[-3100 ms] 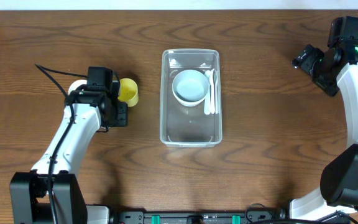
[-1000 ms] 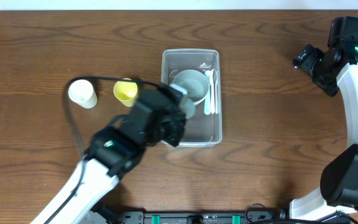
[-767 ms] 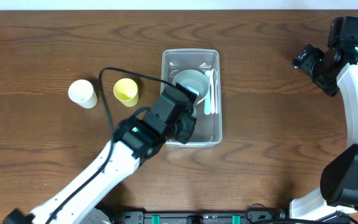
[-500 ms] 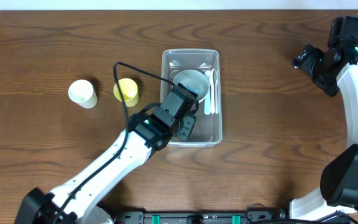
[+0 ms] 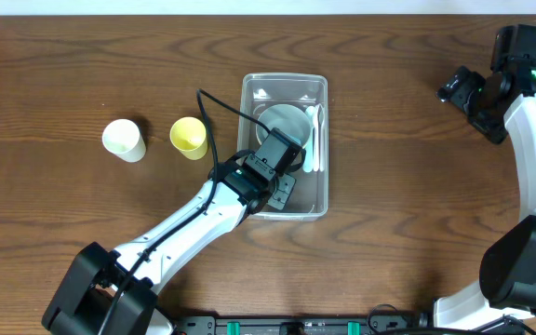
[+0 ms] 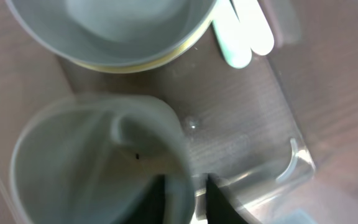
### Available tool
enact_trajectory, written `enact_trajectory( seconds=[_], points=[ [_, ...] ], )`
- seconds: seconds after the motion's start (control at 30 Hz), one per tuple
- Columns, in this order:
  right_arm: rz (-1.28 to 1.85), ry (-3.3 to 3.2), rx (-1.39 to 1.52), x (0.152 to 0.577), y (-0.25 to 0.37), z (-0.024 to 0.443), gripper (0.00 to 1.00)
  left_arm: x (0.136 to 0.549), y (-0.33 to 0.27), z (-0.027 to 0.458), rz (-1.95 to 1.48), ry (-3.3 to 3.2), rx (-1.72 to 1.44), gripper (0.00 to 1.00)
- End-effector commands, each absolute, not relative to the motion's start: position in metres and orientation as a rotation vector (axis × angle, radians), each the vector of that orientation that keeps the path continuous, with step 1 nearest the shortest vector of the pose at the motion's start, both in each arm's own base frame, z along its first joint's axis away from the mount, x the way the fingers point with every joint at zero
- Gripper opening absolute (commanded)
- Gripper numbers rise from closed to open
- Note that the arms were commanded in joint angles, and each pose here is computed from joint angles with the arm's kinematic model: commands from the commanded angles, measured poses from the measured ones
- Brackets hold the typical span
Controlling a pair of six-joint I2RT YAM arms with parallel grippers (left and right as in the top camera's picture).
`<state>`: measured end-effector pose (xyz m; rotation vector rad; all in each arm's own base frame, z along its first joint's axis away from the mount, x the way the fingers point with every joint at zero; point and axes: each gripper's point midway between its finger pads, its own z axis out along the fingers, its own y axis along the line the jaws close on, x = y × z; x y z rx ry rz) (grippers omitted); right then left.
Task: Pack container
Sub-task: 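Lift the grey cup with the left gripper and lower it into the container, then move the left gripper to the yellow cup and grasp its rim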
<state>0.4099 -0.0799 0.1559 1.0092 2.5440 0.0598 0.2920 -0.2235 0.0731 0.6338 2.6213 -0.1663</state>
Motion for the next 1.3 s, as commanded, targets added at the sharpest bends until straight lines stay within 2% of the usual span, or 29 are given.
enact_trajectory(
  seconds=[0.0,0.07,0.3,0.53,0.6,0.77,0.97,1.27],
  points=[
    [0.057,2.541,1.026,0.409,-0.08,0.155,0.99,0.298,-0.224,0.077,-0.154,2.604,0.609,0.34],
    [0.057,2.542,1.026,0.409,-0.08,0.155,0.99,0.298,-0.224,0.078,-0.157,2.6,0.607,0.38],
    [0.057,2.541,1.026,0.409,-0.08,0.155,0.99,0.301,-0.227,0.092,-0.179,2.566,0.596,0.42],
    [0.057,2.541,1.026,0.409,-0.08,0.155,0.99,0.308,-0.226,0.175,-0.226,2.417,0.549,0.45],
    [0.057,2.541,1.026,0.409,-0.08,0.155,0.99,0.313,-0.215,0.202,-0.177,2.352,0.497,0.45],
    [0.057,2.542,1.026,0.409,-0.08,0.155,0.99,0.333,-0.159,0.244,0.045,2.225,0.284,0.53],
    [0.057,2.542,1.026,0.409,-0.08,0.155,0.99,0.372,-0.091,0.231,0.173,2.258,0.049,0.6],
    [0.057,2.542,1.026,0.409,-0.08,0.155,0.99,0.401,-0.065,0.166,0.086,2.439,-0.028,0.62]
  ],
)
